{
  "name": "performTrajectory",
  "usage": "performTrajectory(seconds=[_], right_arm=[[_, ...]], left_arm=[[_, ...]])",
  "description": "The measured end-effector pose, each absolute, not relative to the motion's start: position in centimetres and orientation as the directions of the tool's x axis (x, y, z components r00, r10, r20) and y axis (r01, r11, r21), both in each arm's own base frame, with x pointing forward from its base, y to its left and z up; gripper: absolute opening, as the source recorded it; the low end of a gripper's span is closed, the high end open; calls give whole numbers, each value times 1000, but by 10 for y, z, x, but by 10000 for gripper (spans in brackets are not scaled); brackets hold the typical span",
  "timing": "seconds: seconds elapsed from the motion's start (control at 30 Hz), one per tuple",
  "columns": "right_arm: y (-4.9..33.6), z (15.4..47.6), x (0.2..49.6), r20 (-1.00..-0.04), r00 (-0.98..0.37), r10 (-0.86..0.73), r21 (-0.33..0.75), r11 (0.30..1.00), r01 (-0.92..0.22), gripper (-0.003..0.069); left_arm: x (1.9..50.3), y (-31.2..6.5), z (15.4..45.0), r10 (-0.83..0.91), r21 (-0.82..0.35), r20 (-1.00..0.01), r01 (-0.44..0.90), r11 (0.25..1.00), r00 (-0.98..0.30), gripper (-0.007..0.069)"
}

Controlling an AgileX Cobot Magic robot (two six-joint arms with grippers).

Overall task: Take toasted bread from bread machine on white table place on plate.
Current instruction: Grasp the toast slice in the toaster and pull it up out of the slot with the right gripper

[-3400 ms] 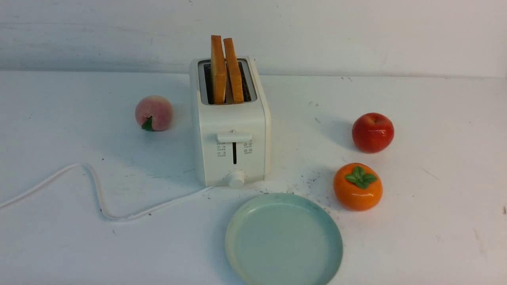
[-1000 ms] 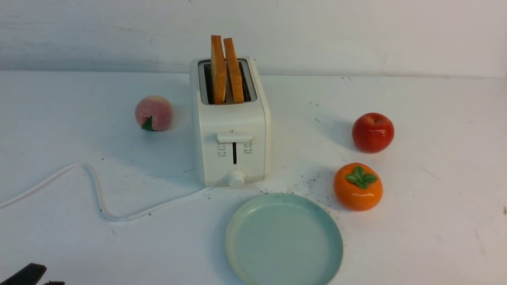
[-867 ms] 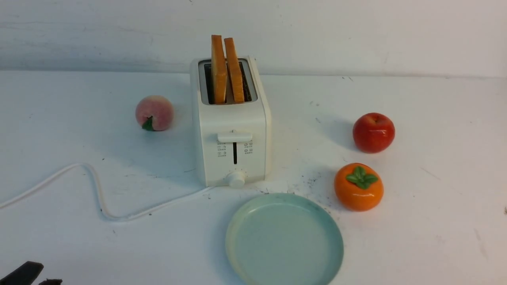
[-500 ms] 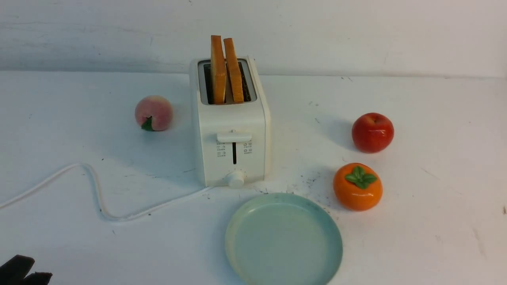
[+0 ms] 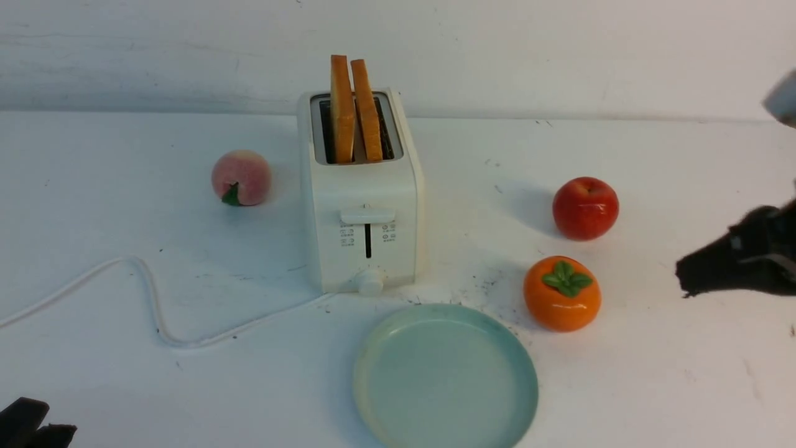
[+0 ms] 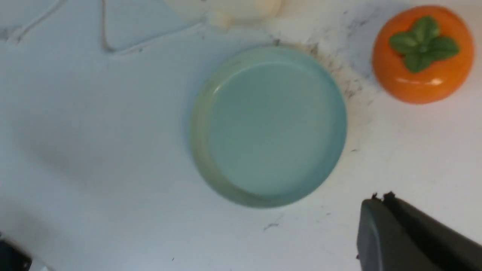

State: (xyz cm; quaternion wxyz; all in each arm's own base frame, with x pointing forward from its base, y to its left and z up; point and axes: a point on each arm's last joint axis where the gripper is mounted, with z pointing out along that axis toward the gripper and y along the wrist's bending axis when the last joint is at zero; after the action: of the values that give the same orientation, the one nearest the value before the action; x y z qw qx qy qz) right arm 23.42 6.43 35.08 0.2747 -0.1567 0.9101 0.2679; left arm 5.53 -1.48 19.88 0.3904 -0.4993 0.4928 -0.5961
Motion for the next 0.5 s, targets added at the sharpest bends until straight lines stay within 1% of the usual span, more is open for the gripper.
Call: performTrajectory(seconds=[0.03, 0.1, 0.13, 0.23, 0.3, 0.37, 0.4, 0.43, 0.47, 0.5], right_arm=[[80, 356, 246, -589, -784, -198, 395, 776, -492, -2], [99, 364, 255, -618, -748, -242, 377, 744, -552, -2], [122, 368, 263, -646, -710, -280, 356, 712, -605, -2], [169, 377, 280, -724, -605, -333, 268, 671, -691, -2], [189, 378, 291, -756, -561, -338, 218, 678, -702, -2], [209, 378, 307, -796, -507, -332, 151, 701, -697, -1], [217, 377, 315, -813, -479, -329, 119, 713, -691, 0], [217, 378, 316, -816, -476, -329, 114, 715, -690, 0], [231, 373, 331, -840, -435, -324, 70, 730, -679, 6], [234, 372, 336, -849, -419, -323, 54, 734, -677, 10]], left_arm=[[55, -15, 199, -959, -979, 204, -26, -203, -198, 238], [55, -15, 198, -960, -981, 194, -27, -193, -202, 238], [55, -16, 198, -960, -982, 189, -29, -187, -206, 238], [55, -17, 198, -958, -983, 185, -37, -182, -218, 238], [55, -18, 197, -957, -983, 183, -42, -178, -225, 238], [54, -19, 197, -955, -985, 173, -50, -166, -240, 238], [54, -20, 196, -954, -986, 166, -54, -157, -248, 238], [54, -20, 196, -955, -986, 165, -53, -157, -248, 238], [54, -21, 195, -952, -988, 155, -62, -144, -264, 238], [53, -22, 195, -951, -988, 151, -64, -138, -269, 238]])
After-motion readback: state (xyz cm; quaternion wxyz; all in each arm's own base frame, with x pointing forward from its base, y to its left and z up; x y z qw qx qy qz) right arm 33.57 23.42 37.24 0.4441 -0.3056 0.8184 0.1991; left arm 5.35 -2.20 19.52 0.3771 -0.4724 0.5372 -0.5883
